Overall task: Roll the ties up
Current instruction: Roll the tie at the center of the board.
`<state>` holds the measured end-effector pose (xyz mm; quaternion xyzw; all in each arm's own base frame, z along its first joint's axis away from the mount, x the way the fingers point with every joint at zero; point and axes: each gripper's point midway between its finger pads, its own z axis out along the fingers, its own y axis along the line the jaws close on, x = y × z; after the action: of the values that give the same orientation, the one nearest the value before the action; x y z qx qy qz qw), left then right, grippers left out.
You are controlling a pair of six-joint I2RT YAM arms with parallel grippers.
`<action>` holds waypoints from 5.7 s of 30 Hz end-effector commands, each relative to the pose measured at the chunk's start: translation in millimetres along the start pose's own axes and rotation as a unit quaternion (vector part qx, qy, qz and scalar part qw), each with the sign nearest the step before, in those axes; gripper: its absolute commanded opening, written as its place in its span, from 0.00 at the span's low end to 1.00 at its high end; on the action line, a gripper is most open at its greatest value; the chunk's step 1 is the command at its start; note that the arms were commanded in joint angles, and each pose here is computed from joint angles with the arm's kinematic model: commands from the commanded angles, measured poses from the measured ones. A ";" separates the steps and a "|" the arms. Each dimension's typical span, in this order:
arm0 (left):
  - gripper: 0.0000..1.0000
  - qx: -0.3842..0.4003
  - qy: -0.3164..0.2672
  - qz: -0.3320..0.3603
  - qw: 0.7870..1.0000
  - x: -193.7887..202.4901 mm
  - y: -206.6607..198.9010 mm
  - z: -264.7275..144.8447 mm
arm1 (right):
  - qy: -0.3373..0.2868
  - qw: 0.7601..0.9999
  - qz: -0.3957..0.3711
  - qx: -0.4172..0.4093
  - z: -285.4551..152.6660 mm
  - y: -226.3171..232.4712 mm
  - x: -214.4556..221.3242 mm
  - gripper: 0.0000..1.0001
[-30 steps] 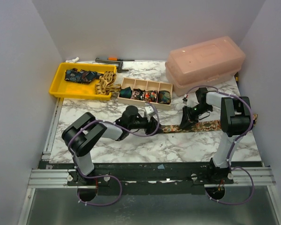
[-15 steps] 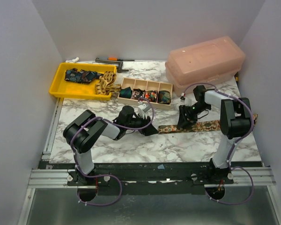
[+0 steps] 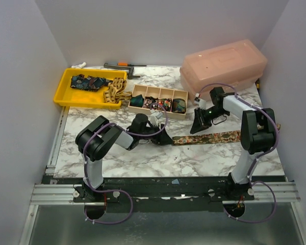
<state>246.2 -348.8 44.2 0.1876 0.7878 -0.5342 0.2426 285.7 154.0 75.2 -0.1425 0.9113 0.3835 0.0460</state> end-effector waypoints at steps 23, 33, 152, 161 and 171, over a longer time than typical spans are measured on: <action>0.22 0.119 0.003 0.012 0.993 -16.9 -58.2 21.6 | 0.093 0.992 0.026 0.077 73.3 -56.3 44.7 0.09; 0.22 0.093 0.001 0.005 0.996 -23.1 -44.3 43.8 | 0.069 0.996 -0.010 0.048 46.4 -20.8 23.1 0.09; 0.66 0.064 0.000 0.239 0.969 -35.4 -42.7 31.3 | 0.089 0.993 0.067 0.025 33.5 -45.0 44.4 0.16; 0.77 0.027 0.036 0.403 0.914 -22.0 -17.8 39.2 | 0.085 0.995 0.044 0.017 33.7 -45.4 37.9 0.16; 0.79 0.021 0.035 0.497 0.867 -24.2 -3.8 75.0 | 0.086 0.996 0.008 0.028 29.1 -49.2 33.1 0.16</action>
<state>263.0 -409.9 43.9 0.5335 0.6270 -0.3915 0.4111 256.3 144.3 24.4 -0.1278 0.9162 0.3760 -0.0532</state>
